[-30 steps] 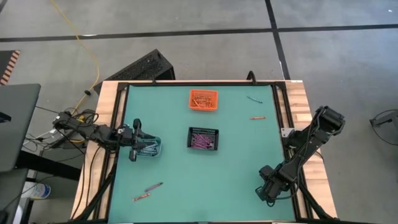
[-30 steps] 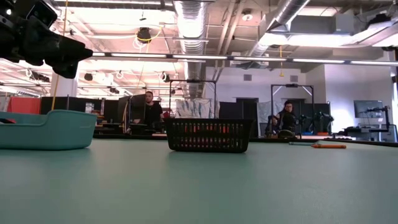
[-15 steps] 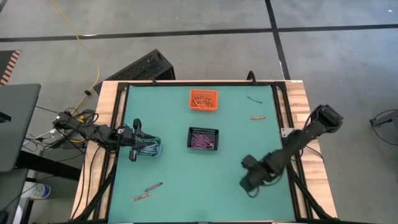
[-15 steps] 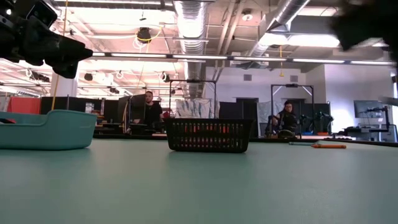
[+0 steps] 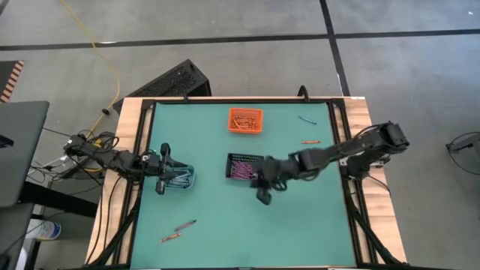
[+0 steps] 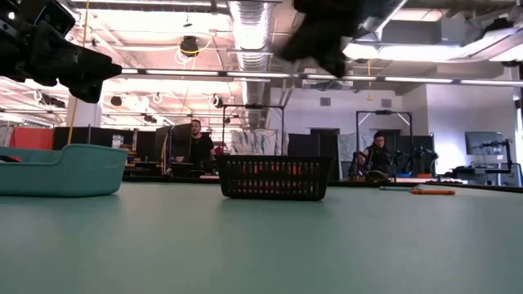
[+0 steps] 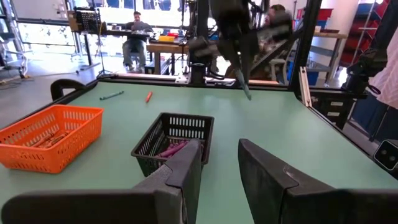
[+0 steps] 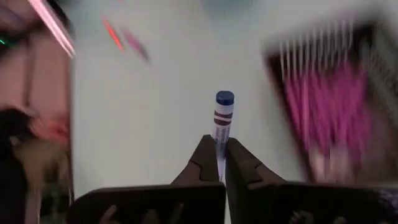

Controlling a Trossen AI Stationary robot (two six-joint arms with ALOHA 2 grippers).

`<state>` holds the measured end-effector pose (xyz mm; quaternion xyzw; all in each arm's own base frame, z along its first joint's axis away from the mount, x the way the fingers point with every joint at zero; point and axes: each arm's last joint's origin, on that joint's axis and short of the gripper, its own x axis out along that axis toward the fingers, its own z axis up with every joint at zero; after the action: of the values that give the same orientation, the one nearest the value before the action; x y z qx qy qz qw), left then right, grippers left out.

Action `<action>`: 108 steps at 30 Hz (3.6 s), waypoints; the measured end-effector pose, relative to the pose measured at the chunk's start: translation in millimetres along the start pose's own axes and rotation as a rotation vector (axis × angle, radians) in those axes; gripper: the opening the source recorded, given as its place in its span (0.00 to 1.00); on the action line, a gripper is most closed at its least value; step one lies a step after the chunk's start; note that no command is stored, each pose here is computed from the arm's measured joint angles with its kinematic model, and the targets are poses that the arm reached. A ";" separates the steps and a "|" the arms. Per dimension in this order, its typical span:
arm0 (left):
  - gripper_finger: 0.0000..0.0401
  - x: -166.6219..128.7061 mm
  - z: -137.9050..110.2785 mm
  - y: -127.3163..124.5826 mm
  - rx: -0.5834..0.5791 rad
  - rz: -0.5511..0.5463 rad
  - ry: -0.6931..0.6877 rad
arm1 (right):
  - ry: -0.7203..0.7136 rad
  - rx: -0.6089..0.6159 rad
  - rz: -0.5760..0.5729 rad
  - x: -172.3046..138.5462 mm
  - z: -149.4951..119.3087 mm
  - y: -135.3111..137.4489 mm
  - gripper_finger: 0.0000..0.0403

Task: Sort crayons
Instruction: Put the blue crayon into the light blue bin

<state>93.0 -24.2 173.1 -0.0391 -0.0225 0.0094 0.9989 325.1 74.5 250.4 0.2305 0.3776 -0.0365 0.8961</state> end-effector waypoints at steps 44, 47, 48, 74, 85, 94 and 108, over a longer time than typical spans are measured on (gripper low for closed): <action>0.24 0.1 0.0 0.0 0.001 0.000 0.002 | -0.422 -0.224 0.188 192.0 133.6 -37.7 0.08; 0.24 0.1 -0.1 0.0 0.001 0.000 0.002 | -0.405 -0.222 0.181 192.6 132.4 -38.6 0.13; 0.24 0.1 -0.1 0.0 0.001 0.000 0.002 | -0.393 -0.220 0.176 193.1 131.5 -39.3 0.14; 0.24 0.1 0.0 0.0 0.001 0.000 0.001 | -0.018 -0.406 0.007 108.7 117.2 -3.9 0.21; 0.24 0.1 0.0 0.0 0.001 0.000 0.001 | -0.066 -0.349 -0.065 44.7 49.2 -6.7 0.21; 0.24 0.1 0.0 0.0 0.001 0.000 0.002 | -0.312 -0.206 -0.006 8.3 -17.4 -26.2 0.21; 0.24 0.1 0.0 0.0 0.001 0.000 0.001 | -0.240 -0.134 -0.104 -10.0 -35.5 -55.6 0.21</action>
<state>93.1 -24.2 173.1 -0.0388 -0.0218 0.0093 0.9990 281.3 39.5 214.3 0.1441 0.2809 -0.0847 0.9451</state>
